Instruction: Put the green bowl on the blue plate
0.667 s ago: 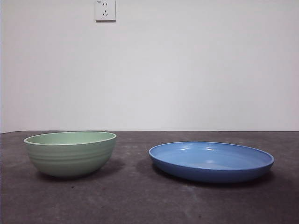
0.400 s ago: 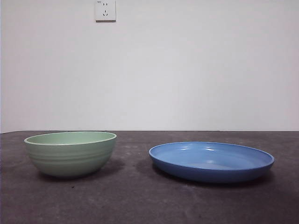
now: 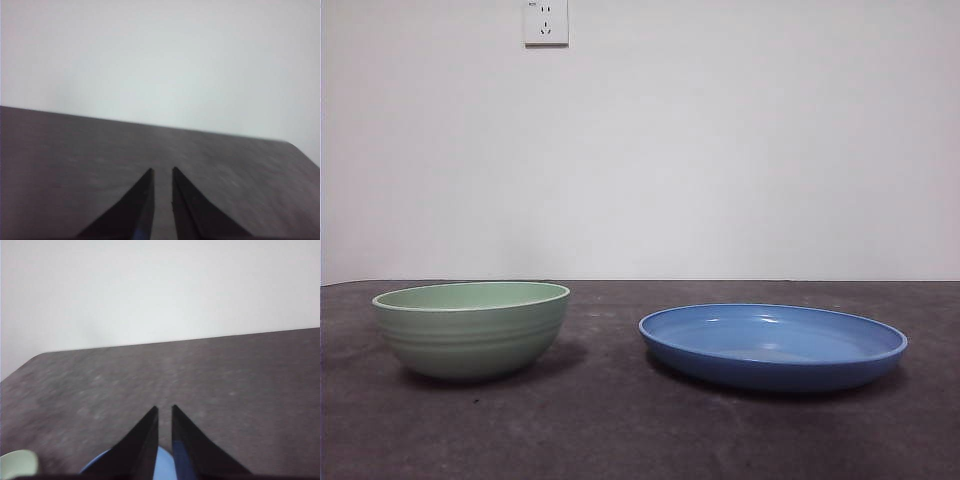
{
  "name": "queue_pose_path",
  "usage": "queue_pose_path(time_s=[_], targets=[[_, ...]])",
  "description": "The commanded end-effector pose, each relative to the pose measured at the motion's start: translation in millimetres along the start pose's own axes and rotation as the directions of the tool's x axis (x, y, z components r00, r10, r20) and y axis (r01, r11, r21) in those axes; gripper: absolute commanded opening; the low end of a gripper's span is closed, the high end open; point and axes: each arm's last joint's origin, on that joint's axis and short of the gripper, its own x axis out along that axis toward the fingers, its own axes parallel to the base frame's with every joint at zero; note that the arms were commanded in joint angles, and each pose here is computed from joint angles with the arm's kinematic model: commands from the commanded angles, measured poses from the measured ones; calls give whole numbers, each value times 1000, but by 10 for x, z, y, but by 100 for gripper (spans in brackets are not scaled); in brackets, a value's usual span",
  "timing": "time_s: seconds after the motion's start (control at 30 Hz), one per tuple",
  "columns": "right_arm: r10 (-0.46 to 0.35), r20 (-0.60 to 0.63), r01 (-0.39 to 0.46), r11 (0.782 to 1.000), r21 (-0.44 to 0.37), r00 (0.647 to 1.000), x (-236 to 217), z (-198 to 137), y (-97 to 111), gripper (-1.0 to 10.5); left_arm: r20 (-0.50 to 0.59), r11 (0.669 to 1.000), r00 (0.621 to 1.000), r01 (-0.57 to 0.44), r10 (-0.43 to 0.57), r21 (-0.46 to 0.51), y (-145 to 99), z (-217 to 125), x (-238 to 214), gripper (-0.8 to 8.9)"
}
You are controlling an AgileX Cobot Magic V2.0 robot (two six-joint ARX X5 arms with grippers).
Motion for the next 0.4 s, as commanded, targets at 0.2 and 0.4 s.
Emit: queue_pose_path(time_s=[0.2, 0.4], targets=[[56, -188, -62, 998, -25, 981, 232, 319, 101, 41, -151, 987, 976, 152, -159, -58, -14, 19, 188, 57], [99, -230, -99, 995, 14, 968, 362, 328, 148, 41, -211, 987, 965, 139, -154, -84, -11, -46, 186, 57]])
